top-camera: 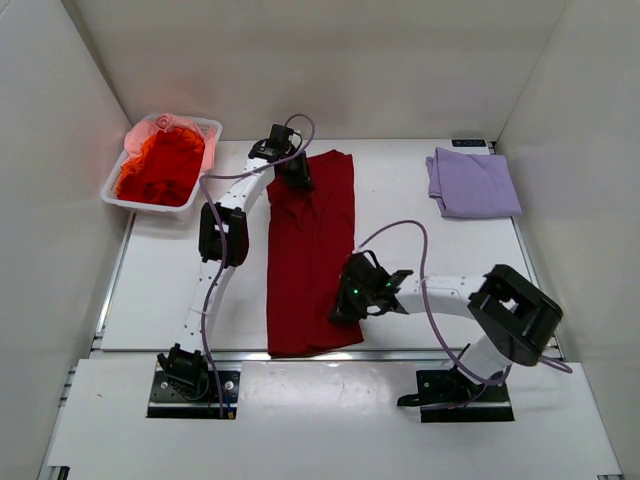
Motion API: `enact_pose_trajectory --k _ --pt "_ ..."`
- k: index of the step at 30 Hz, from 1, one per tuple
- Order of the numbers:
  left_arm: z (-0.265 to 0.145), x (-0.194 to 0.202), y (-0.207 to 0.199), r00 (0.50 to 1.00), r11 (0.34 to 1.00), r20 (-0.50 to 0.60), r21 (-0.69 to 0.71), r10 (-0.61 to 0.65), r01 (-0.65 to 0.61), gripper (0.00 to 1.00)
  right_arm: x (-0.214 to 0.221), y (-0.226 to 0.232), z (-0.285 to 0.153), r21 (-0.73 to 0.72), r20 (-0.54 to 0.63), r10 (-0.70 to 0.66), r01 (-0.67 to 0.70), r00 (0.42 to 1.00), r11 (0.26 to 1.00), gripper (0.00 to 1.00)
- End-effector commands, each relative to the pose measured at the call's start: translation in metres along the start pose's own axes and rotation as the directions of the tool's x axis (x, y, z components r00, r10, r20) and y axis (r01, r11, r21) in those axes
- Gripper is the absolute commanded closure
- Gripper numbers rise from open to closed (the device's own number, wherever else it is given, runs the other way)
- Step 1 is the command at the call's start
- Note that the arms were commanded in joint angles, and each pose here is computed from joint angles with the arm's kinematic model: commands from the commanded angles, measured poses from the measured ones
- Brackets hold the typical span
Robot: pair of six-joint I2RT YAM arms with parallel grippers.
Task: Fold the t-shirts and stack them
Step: Rotate the tshirt 90 degrees
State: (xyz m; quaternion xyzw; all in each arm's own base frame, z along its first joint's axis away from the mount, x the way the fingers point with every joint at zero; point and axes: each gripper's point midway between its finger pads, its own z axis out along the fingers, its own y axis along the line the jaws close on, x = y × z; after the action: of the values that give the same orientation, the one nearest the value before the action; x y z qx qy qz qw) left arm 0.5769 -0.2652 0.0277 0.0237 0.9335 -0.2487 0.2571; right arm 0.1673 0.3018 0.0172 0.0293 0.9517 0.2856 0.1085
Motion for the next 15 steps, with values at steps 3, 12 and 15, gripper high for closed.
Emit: enact_pose_trajectory --k 3,12,15 --pt "-0.011 -0.042 -0.006 0.991 0.998 0.126 0.056 -0.046 0.039 0.75 0.032 -0.069 -0.021 0.181 0.013 0.191 -0.190 0.982 0.965 1.00" --pt "-0.118 -0.108 -0.091 0.950 0.966 0.312 0.245 -0.002 -0.078 0.39 -0.011 -0.007 -0.038 -0.026 0.153 -0.113 0.118 0.982 0.993 0.72" --pt "-0.170 -0.081 -0.111 0.962 0.966 0.267 0.230 0.055 -0.120 0.36 -0.036 0.004 -0.056 -0.022 0.259 -0.211 0.224 0.943 0.974 0.52"
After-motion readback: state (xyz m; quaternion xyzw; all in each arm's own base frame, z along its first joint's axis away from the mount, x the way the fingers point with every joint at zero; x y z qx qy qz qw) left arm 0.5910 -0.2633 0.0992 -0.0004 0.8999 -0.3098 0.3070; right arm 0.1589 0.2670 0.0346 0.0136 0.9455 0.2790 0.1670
